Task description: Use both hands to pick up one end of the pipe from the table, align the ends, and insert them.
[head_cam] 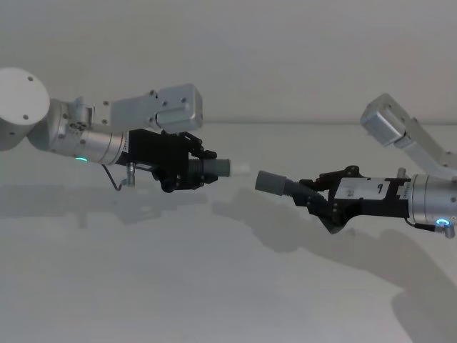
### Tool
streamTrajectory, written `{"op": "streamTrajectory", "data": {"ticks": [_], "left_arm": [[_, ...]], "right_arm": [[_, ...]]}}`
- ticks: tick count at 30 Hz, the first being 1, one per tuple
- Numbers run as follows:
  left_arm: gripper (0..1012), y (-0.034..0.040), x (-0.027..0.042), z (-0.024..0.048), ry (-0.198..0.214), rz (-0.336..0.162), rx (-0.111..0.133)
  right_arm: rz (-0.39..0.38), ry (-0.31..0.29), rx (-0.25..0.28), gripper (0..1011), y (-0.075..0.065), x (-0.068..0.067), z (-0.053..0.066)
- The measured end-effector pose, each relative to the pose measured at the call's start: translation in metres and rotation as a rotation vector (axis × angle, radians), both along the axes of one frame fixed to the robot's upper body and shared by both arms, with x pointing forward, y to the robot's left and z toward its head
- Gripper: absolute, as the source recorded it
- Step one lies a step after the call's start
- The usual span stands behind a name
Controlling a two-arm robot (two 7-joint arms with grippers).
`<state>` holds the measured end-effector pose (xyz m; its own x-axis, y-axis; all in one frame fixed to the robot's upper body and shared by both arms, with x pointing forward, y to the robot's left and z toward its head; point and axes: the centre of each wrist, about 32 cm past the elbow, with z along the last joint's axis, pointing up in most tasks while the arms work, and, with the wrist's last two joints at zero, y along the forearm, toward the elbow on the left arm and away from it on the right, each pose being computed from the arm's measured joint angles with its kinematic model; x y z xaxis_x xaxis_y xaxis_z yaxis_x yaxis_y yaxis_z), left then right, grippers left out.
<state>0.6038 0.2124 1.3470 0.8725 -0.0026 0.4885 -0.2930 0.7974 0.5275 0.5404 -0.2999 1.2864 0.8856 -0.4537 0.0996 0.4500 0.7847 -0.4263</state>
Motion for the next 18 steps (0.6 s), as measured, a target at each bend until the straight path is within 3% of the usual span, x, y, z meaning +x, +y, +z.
{"op": "streamTrajectory", "data": {"ticks": [18], "left_arm": [[355,0.0027,0.0025,-0.0013,0.019,0.0,0.005]], "right_arm": [[0.0,0.01,0.009,274,0.0035,0.0035,0.0019]]}}
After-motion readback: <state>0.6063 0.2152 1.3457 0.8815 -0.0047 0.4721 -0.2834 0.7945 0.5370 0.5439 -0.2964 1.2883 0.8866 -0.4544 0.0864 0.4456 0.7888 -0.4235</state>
